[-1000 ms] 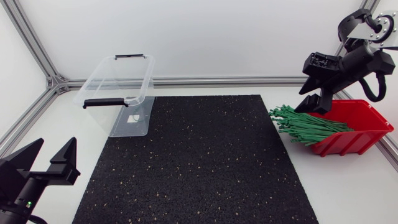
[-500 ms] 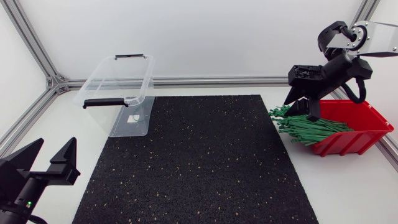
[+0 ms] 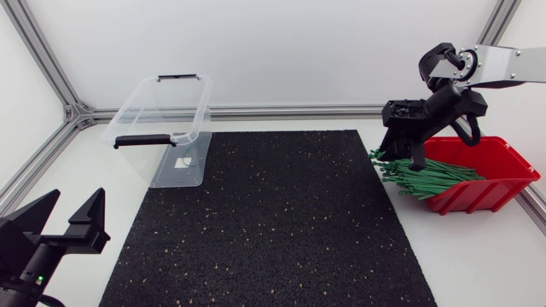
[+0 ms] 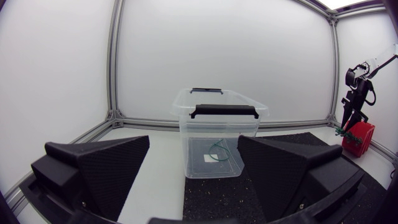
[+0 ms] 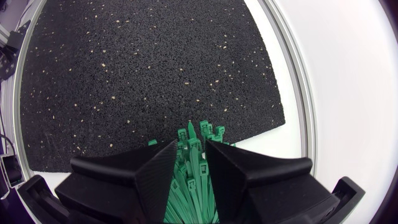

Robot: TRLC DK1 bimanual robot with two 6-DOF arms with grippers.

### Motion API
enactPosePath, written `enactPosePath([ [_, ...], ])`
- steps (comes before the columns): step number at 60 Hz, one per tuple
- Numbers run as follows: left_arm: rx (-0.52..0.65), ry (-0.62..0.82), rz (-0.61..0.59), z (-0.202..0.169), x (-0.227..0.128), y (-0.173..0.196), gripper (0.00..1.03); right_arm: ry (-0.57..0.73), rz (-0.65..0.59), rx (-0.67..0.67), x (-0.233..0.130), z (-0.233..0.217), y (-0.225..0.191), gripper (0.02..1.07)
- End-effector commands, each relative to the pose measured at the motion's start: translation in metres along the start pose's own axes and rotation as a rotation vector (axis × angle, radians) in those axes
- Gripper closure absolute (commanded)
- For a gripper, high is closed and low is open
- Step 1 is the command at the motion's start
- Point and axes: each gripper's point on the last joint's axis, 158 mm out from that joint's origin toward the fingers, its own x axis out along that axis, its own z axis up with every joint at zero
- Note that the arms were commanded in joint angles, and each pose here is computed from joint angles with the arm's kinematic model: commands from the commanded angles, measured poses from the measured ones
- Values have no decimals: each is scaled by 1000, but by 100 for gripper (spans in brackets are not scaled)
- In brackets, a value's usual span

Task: Take a green cable tie from the red box, thread the tail through the head to close it, then place it in the transparent bin on the left.

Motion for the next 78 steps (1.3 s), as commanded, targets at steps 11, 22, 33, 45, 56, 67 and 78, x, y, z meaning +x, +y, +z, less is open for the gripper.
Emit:
enactPosePath([
  [11, 16, 51, -16, -22, 2, -3, 4, 18, 17, -28, 7, -5, 0, 83],
  [22, 16, 51, -16, -22, 2, -3, 4, 29, 41, -26, 10, -9, 4, 90],
  [33, 17, 51, -17, -22, 2, -3, 4, 11, 59, -19, 7, -5, 7, 96],
  [45, 16, 53, -15, -23, 2, -3, 4, -20, 38, -24, -7, 4, 2, 102],
  [56, 16, 53, -17, -23, 2, -3, 4, -29, 25, -30, -19, 9, 5, 102],
  [67, 16, 53, -17, -23, 2, -3, 4, -55, 6, -47, -37, 23, 9, 102],
  [78, 16, 53, -15, -23, 2, -3, 4, -82, -15, -59, -55, 37, 14, 102],
])
